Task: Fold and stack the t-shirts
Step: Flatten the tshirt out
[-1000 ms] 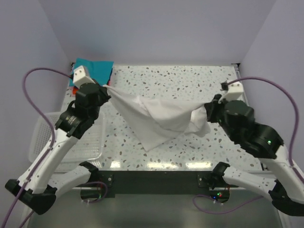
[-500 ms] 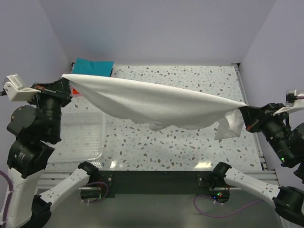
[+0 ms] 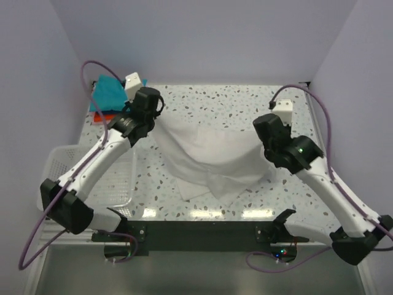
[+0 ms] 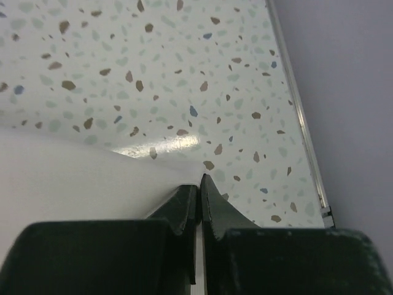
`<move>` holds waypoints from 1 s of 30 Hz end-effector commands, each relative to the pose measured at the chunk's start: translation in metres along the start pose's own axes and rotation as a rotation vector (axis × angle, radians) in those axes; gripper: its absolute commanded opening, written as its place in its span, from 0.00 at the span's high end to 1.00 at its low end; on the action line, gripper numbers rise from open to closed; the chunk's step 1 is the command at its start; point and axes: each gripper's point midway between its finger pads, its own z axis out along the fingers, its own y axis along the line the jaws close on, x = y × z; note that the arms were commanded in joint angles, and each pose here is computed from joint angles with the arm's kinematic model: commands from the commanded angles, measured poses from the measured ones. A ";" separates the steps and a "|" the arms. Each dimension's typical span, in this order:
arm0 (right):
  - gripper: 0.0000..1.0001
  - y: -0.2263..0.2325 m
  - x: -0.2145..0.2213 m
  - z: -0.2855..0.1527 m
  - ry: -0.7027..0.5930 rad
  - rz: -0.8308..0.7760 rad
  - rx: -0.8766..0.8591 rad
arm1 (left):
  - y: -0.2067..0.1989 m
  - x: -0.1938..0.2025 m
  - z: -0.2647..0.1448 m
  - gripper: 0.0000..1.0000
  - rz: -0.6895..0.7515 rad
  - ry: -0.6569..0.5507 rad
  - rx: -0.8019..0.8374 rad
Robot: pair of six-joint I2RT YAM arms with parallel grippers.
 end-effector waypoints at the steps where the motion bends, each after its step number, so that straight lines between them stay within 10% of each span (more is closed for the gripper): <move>1: 1.00 0.031 0.026 0.062 0.100 0.009 -0.045 | -0.008 0.044 0.032 1.00 0.017 0.067 -0.007; 7: 0.91 0.077 0.060 0.170 0.289 -0.023 -0.114 | -0.013 0.112 0.084 1.00 0.120 0.214 -0.107; 8: 0.79 0.079 0.063 0.184 0.311 -0.037 -0.120 | -0.012 0.126 0.093 1.00 0.144 0.240 -0.129; 10: 0.14 0.082 0.054 0.197 0.330 -0.032 -0.104 | -0.017 0.130 0.100 1.00 0.154 0.251 -0.135; 11: 0.01 0.084 0.064 0.206 0.373 -0.055 -0.086 | -0.016 0.135 0.103 1.00 0.164 0.261 -0.144; 18: 0.01 0.100 0.046 0.134 0.291 0.004 -0.375 | -0.006 0.140 0.093 1.00 0.154 0.266 -0.131; 30: 0.01 0.190 0.219 -0.028 0.535 -0.330 -0.830 | 0.006 0.156 0.067 1.00 0.098 0.303 -0.043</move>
